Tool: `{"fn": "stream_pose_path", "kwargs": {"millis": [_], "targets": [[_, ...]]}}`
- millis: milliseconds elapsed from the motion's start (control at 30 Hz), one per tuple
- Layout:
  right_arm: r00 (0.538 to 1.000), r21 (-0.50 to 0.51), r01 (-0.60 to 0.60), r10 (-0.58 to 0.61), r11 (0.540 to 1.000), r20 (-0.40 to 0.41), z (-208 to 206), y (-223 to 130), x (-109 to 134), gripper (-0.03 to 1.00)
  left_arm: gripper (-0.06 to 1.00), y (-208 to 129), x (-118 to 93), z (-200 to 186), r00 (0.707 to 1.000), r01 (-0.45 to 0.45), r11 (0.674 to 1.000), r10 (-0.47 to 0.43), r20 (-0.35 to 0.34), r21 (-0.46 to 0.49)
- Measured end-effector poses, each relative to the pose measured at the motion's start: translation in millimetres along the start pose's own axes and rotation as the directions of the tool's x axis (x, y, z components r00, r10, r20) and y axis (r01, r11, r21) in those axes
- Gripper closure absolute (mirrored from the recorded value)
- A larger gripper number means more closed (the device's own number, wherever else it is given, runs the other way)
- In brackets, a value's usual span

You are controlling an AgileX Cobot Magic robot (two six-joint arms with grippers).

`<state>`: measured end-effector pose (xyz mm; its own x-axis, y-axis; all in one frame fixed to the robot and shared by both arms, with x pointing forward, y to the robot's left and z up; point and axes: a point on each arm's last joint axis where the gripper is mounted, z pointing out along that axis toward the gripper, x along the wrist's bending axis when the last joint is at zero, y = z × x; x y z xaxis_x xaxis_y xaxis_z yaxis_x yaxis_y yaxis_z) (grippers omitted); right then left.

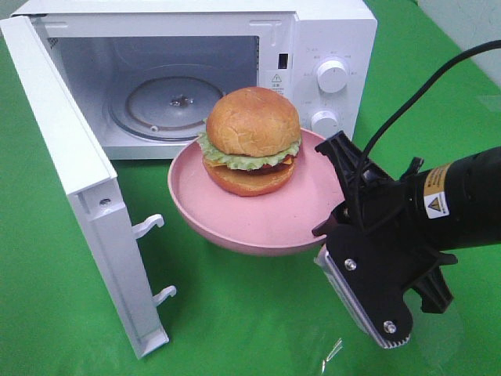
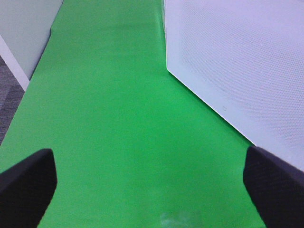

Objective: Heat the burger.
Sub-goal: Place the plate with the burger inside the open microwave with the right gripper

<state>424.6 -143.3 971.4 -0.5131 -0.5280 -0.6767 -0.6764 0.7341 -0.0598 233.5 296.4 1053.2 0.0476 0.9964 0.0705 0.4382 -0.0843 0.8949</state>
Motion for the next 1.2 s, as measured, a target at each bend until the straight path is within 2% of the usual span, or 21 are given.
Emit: {"fn": "stream_pose_path", "kwargs": {"millis": [600, 1200], "targets": [[0.999, 0.010, -0.034, 0.034, 0.999, -0.028, 38.2, -2.5, -28.2, 0.86, -0.05, 0.0, 0.0, 0.0, 1.000, 0.000, 1.000, 0.000, 0.000, 0.000], [1.000, -0.009, 0.012, -0.012, 1.000, -0.015, 69.4, 6.8, -55.1, 0.86, -0.05, 0.0, 0.0, 0.0, 1.000, 0.000, 1.000, 0.000, 0.000, 0.000]]}}
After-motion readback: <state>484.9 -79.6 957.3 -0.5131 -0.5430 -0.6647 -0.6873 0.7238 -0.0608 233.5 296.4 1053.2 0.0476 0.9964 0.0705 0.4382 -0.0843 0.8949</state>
